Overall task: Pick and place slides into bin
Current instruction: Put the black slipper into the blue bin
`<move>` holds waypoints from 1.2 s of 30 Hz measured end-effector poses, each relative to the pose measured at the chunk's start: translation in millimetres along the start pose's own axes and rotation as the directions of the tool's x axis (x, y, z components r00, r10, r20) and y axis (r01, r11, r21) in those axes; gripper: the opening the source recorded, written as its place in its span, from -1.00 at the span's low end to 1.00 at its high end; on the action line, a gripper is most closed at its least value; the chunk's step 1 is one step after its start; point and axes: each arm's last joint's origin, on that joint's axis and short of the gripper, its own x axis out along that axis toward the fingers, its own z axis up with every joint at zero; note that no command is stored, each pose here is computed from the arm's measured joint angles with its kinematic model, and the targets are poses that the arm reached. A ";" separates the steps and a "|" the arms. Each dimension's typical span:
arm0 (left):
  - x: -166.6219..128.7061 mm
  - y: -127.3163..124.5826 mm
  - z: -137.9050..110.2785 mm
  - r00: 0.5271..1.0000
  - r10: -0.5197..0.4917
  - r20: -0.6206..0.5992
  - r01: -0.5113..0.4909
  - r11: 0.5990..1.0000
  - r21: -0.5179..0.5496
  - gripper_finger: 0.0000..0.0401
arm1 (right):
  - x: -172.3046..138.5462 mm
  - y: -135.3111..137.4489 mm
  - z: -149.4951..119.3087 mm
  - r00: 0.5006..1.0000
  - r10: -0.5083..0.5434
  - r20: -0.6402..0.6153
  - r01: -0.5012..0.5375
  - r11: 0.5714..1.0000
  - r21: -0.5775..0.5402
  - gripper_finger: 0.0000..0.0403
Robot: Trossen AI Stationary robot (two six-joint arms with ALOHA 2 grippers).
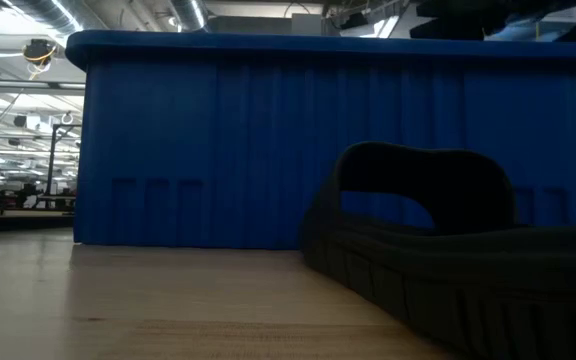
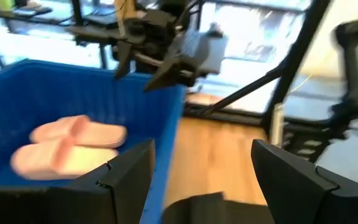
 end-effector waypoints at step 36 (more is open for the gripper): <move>-57.8 26.6 -70.5 0.994 -0.104 -0.024 0.103 0.994 -0.048 0.30 | 84.1 97.4 90.1 0.880 0.351 -0.320 -0.448 0.839 -0.310 0.41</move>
